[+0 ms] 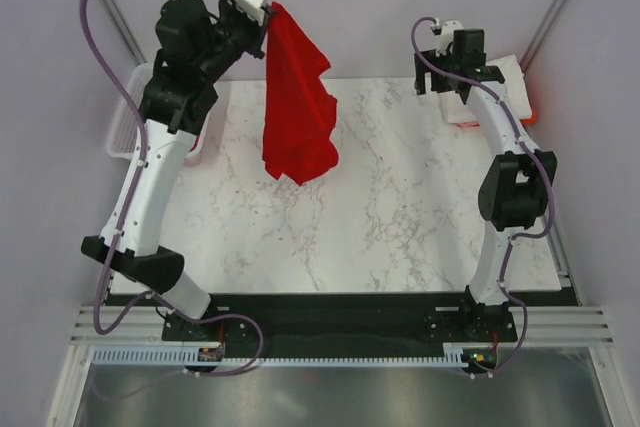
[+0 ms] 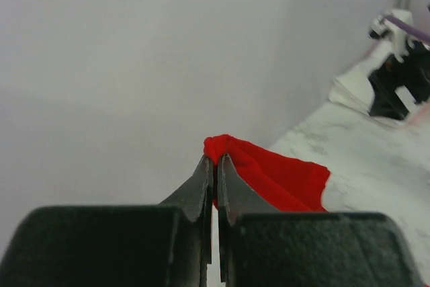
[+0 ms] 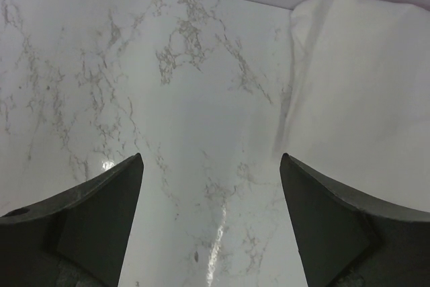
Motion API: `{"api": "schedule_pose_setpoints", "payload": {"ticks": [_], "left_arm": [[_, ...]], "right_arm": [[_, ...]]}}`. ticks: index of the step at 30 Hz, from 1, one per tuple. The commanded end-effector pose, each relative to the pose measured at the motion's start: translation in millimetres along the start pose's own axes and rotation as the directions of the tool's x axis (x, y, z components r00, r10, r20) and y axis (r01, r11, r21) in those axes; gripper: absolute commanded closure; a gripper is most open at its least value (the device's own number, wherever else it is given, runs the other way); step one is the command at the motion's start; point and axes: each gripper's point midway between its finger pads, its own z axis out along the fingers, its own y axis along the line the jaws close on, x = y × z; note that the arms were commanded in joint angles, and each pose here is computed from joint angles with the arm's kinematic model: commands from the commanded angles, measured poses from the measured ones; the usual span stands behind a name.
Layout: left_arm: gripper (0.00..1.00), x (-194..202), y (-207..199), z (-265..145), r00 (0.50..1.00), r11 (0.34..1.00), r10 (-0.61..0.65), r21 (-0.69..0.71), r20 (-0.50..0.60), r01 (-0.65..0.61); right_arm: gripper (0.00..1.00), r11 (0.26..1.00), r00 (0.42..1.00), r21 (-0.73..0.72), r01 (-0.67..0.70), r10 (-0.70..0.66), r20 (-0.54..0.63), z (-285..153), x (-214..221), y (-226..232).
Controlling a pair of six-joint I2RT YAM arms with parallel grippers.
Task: Fold and stack the t-shirts
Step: Move the tshirt to the center of the board
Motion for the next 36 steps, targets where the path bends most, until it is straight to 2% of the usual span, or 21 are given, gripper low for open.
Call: {"api": "schedule_pose_setpoints", "payload": {"ticks": [1, 2, 4, 5, 8, 10, 12, 13, 16, 17, 18, 19, 23, 26, 29, 36], "left_arm": [[0.98, 4, -48, -22, 0.985, 0.977, -0.169, 0.129, -0.028, 0.171], [0.98, 21, -66, -27, 0.977, 0.964, -0.201, 0.161, -0.076, 0.211], [0.98, 47, -79, -30, 0.943, 0.939, -0.293, 0.139, -0.157, 0.314], [0.98, 81, -87, -31, 0.922, 0.934, -0.310, 0.107, -0.233, 0.341], [0.98, 153, -81, -36, 0.886, 0.956, -0.280, -0.024, -0.370, 0.292], [0.98, 198, -53, -36, 0.865, 0.965, -0.262, -0.144, -0.427, 0.222], [0.98, 241, -37, -40, 0.822, 0.955, -0.285, -0.214, -0.493, 0.203], [0.91, 271, -24, -39, 0.789, 0.946, -0.309, -0.255, -0.531, 0.199], [0.75, 313, -12, -37, 0.723, 0.939, -0.323, -0.301, -0.611, 0.164], [0.62, 318, -6, -37, 0.718, 0.936, -0.328, -0.317, -0.614, 0.155], [0.58, 321, -5, -38, 0.715, 0.935, -0.326, -0.323, -0.619, 0.147], [0.57, 321, -5, -38, 0.715, 0.939, -0.316, -0.314, -0.623, 0.141], [0.54, 324, -12, -50, 0.706, 0.952, -0.285, -0.275, -0.649, 0.132], [0.54, 327, -21, -61, 0.685, 0.956, -0.285, -0.251, -0.671, 0.151], [0.54, 319, -28, -70, 0.684, 0.957, -0.287, -0.228, -0.671, 0.179], [0.54, 309, -28, -80, 0.696, 0.958, -0.285, -0.228, -0.659, 0.177]], "right_arm": [[0.09, 0.987, 0.986, -0.100, 0.122, -0.108, 0.130, -37, -35, 9], [0.10, 0.980, 0.979, -0.130, 0.151, -0.130, 0.159, -48, -40, 15], [0.10, 0.960, 0.975, -0.201, 0.193, -0.166, 0.146, -48, -22, 33], [0.11, 0.945, 0.968, -0.223, 0.239, -0.212, 0.135, -50, -11, 45], [0.17, 0.892, 0.936, -0.284, 0.351, -0.329, 0.124, -54, 14, 76], [0.25, 0.860, 0.920, -0.328, 0.391, -0.371, 0.126, -56, 28, 93], [0.28, 0.795, 0.893, -0.410, 0.447, -0.422, 0.156, -61, 47, 120], [0.28, 0.776, 0.882, -0.422, 0.468, -0.441, 0.167, -62, 51, 129], [0.27, 0.688, 0.814, -0.449, 0.570, -0.547, 0.196, -64, 72, 157], [0.27, 0.644, 0.789, -0.477, 0.597, -0.580, 0.204, -66, 85, 174], [0.27, 0.607, 0.760, -0.489, 0.627, -0.614, 0.214, -67, 93, 181], [0.27, 0.539, 0.705, -0.495, 0.681, -0.666, 0.244, -68, 101, 188], [0.31, 0.320, 0.554, -0.558, 0.765, -0.769, 0.319, -73, 153, 235], [0.34, 0.237, 0.489, -0.563, 0.792, -0.798, 0.353, -67, 172, 254], [0.38, 0.190, 0.456, -0.562, 0.805, -0.803, 0.382, -65, 178, 267], [0.39, 0.100, 0.402, -0.575, 0.812, -0.810, 0.428, -61, 193, 288]]}}
